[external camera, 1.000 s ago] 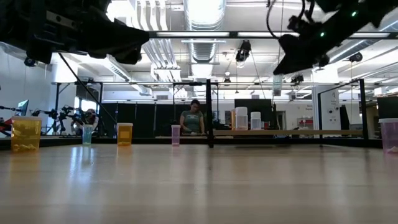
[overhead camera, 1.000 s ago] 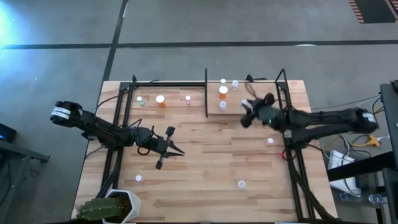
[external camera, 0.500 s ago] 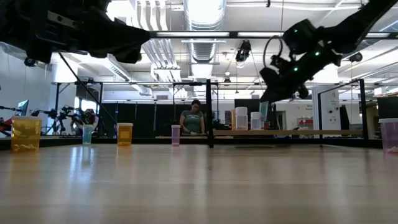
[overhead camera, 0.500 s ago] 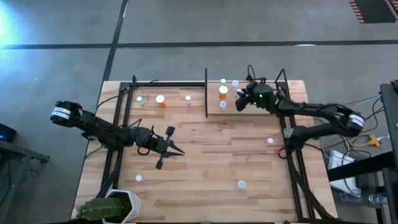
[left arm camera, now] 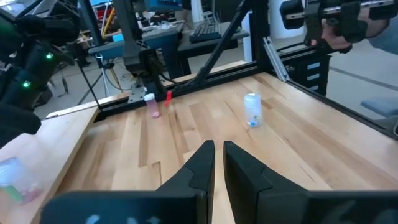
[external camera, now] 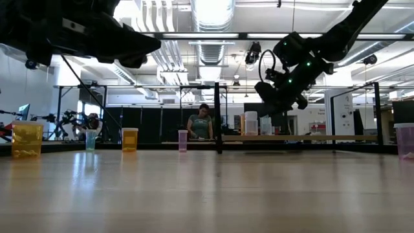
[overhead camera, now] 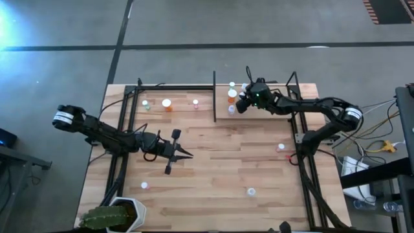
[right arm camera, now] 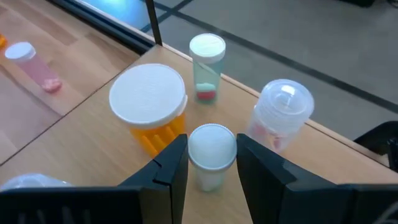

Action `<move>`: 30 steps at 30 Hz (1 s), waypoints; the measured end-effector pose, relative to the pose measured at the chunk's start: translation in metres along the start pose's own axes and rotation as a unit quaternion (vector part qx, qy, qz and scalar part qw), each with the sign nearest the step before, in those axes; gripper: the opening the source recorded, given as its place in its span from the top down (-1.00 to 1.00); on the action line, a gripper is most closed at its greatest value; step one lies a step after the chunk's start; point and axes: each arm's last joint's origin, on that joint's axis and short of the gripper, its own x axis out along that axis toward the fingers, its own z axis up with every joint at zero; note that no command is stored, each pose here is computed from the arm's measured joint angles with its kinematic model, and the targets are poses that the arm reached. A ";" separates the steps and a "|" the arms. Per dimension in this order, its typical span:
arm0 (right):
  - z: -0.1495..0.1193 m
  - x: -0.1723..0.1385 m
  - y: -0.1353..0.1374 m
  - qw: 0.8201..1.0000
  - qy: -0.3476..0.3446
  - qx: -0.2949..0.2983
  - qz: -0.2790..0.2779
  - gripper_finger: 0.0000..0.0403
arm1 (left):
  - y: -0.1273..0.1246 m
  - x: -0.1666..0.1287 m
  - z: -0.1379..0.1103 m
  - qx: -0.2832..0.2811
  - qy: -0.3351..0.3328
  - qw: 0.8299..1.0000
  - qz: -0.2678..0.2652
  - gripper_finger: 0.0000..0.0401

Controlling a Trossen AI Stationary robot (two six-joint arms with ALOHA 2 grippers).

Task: Pick and place medicine bottles onto shelf by color
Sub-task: Put the bottom blue pill bottle on the shelf, then put the middle pink pill bottle on the shelf

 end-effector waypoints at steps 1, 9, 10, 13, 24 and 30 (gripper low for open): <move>0.000 0.000 0.000 1.000 0.000 0.002 0.000 0.44 | 0.000 0.000 0.000 0.000 0.001 1.000 0.001 0.93; 0.001 -0.005 -0.002 1.000 0.002 0.002 -0.014 0.40 | 0.000 0.000 -0.001 -0.001 0.004 1.000 0.001 0.93; 0.001 -0.007 -0.002 1.000 0.003 0.002 -0.014 0.40 | 0.000 0.000 -0.001 -0.001 0.004 1.000 0.001 0.93; 0.003 -0.009 -0.002 1.000 0.000 0.004 -0.013 0.40 | 0.000 0.000 -0.001 -0.001 0.004 1.000 0.001 0.93; 0.001 -0.007 -0.002 1.000 0.003 0.014 -0.014 0.18 | 0.000 0.000 -0.001 -0.003 0.004 1.000 0.001 0.93; 0.007 -0.012 -0.002 1.000 0.003 0.014 -0.014 -0.08 | 0.000 0.000 -0.001 -0.003 0.004 1.000 0.001 0.93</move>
